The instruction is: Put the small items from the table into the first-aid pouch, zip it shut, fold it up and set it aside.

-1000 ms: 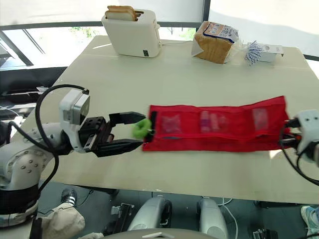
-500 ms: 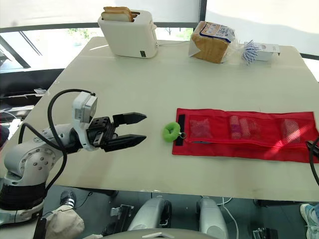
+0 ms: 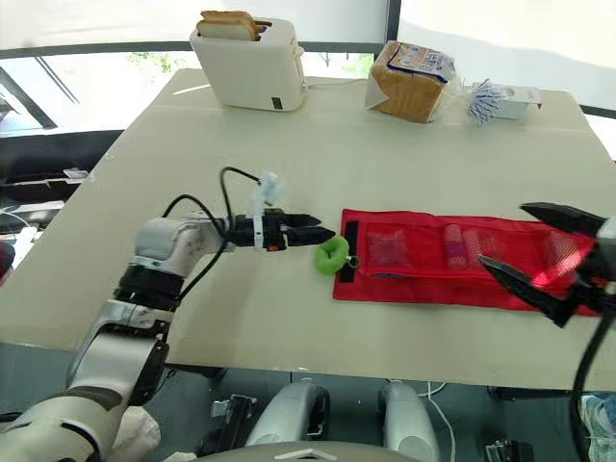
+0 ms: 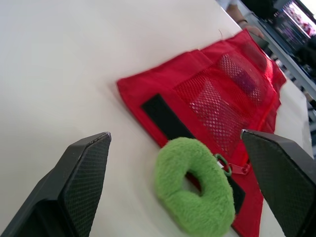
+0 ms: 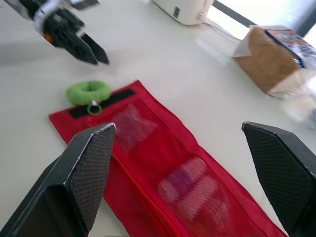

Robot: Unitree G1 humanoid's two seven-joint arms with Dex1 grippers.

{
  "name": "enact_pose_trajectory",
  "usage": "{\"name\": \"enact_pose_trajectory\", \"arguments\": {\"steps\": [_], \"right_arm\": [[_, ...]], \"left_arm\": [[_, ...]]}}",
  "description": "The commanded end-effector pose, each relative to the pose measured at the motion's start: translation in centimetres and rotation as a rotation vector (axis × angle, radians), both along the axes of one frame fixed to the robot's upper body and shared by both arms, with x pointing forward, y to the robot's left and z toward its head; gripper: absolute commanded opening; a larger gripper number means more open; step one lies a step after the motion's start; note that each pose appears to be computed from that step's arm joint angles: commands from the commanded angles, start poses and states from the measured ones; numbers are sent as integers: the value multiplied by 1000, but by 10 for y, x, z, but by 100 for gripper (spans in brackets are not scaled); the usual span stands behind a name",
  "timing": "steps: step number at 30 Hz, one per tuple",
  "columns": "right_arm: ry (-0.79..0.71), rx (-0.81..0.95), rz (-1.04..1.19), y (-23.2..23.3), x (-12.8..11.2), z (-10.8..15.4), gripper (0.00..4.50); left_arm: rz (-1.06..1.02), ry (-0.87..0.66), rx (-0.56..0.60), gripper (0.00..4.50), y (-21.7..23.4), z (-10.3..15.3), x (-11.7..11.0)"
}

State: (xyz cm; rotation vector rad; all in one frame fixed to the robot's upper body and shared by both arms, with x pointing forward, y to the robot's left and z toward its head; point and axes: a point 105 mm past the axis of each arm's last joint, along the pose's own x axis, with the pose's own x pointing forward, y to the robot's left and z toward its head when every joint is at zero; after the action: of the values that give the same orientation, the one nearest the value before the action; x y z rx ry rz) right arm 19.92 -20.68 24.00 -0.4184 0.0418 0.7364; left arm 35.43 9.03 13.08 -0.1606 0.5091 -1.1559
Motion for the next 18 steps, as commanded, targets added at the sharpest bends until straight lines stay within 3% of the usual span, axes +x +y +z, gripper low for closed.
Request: {"name": "enact_pose_trajectory", "arguments": {"steps": [1,9,12,15,18], "right_arm": [[-13,-9,36,15,2,-4,437],[-25,-9,25,21,0,-8,437],[-26,-10,26,21,0,-8,437],[-26,-11,26,21,-1,-8,450],[-26,-16,27,21,-3,-9,450]], "left_arm": [[-14,-49,25,450,0,8,12],[-106,-32,38,450,-5,3,7],[-142,-96,95,450,-6,-3,7],[-169,-139,143,388,-7,-6,10],[-232,-181,203,242,-11,-14,7]]}}
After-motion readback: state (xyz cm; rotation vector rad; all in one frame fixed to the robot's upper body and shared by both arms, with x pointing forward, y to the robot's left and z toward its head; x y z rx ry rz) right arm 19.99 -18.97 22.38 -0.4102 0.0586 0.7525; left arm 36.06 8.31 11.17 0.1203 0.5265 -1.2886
